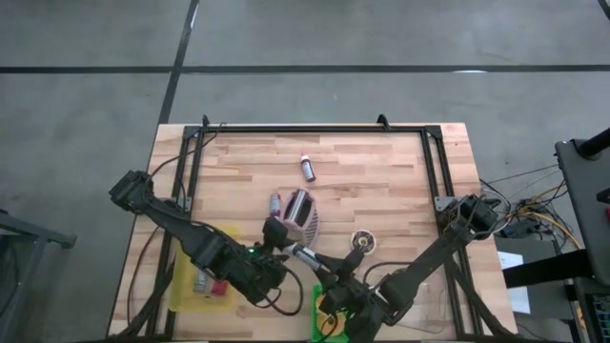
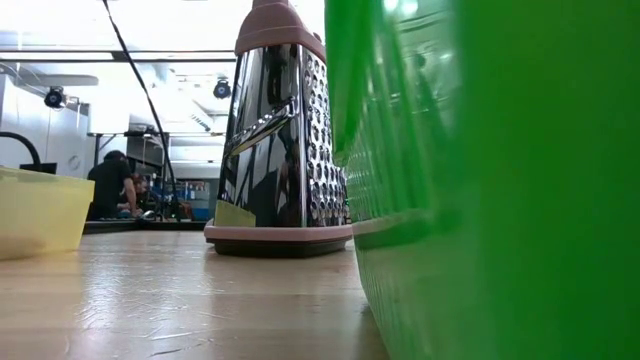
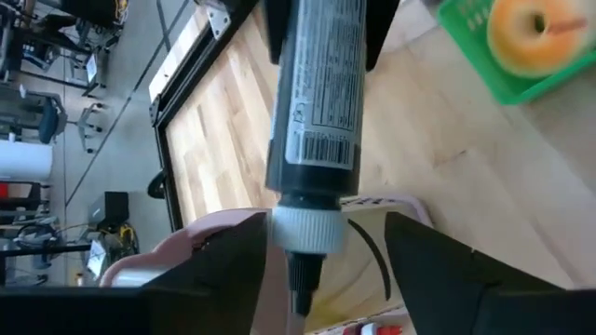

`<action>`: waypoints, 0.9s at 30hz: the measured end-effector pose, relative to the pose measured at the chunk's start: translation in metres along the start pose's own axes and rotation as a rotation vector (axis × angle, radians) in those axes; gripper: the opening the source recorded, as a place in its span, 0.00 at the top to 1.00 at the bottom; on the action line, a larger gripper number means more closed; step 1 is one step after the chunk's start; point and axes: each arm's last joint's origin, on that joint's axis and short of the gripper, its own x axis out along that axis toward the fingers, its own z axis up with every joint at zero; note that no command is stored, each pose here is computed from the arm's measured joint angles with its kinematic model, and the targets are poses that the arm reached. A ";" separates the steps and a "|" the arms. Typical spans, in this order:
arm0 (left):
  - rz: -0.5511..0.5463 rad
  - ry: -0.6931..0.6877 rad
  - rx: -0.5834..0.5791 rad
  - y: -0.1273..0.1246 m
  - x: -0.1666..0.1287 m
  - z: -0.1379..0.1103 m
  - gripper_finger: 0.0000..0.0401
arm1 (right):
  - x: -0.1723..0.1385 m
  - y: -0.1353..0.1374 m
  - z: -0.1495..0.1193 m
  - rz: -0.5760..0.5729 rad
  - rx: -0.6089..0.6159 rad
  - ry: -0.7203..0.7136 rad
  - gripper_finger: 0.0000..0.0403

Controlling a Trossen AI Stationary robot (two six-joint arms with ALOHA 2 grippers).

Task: Pick & Place Food Item
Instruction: Put the black food coloring bottle into the transparent bin

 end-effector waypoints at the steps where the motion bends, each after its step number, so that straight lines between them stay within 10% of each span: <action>1: 0.002 -0.011 -0.008 0.002 -0.004 0.000 0.44 | -0.001 0.000 -0.001 -0.012 0.001 0.001 0.66; 12: 0.102 -0.237 -0.127 0.009 -0.049 -0.007 0.44 | -0.022 0.006 -0.014 -0.179 0.007 -0.007 0.66; 27: 0.176 -0.576 -0.274 -0.008 -0.042 -0.061 0.44 | -0.046 -0.003 -0.007 -0.005 0.190 -0.063 0.66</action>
